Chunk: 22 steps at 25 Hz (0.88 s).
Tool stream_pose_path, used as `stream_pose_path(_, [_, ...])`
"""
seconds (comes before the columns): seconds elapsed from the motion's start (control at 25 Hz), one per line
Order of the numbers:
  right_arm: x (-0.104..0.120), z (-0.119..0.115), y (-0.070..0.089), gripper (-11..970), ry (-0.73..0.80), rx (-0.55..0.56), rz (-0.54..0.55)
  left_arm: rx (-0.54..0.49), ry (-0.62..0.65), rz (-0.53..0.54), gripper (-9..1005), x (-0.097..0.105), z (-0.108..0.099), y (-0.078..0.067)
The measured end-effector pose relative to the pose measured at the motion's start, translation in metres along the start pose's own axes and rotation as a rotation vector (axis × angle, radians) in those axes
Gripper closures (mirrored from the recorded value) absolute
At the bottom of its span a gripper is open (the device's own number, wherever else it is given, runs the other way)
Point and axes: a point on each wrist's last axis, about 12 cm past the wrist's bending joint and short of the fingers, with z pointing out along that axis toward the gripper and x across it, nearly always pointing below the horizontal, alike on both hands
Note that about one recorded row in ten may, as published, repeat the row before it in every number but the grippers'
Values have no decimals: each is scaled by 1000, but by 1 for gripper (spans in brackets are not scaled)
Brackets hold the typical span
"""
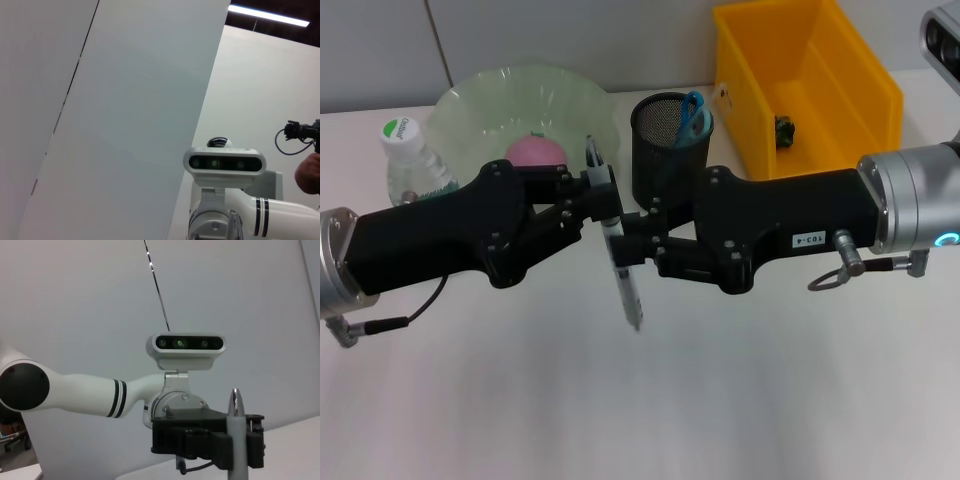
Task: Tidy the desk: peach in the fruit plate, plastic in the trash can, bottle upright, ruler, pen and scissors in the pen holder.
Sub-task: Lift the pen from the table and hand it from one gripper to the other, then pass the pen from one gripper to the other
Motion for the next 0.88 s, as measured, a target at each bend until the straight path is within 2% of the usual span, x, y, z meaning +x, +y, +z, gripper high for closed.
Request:
stream_pose_path(0.4, [2,-2,-1,656,2,17,0,6,-15,2,861,-2,0,0])
stream_pose_path(0.8, [5,-12,2,235,-39,35,7,-28,-88,4,860,-4,-7,-3])
stream_pose_path(0.88, [7,-17,3,228,-70,45,3,-47,-129,-3,860,-3,-11,-3])
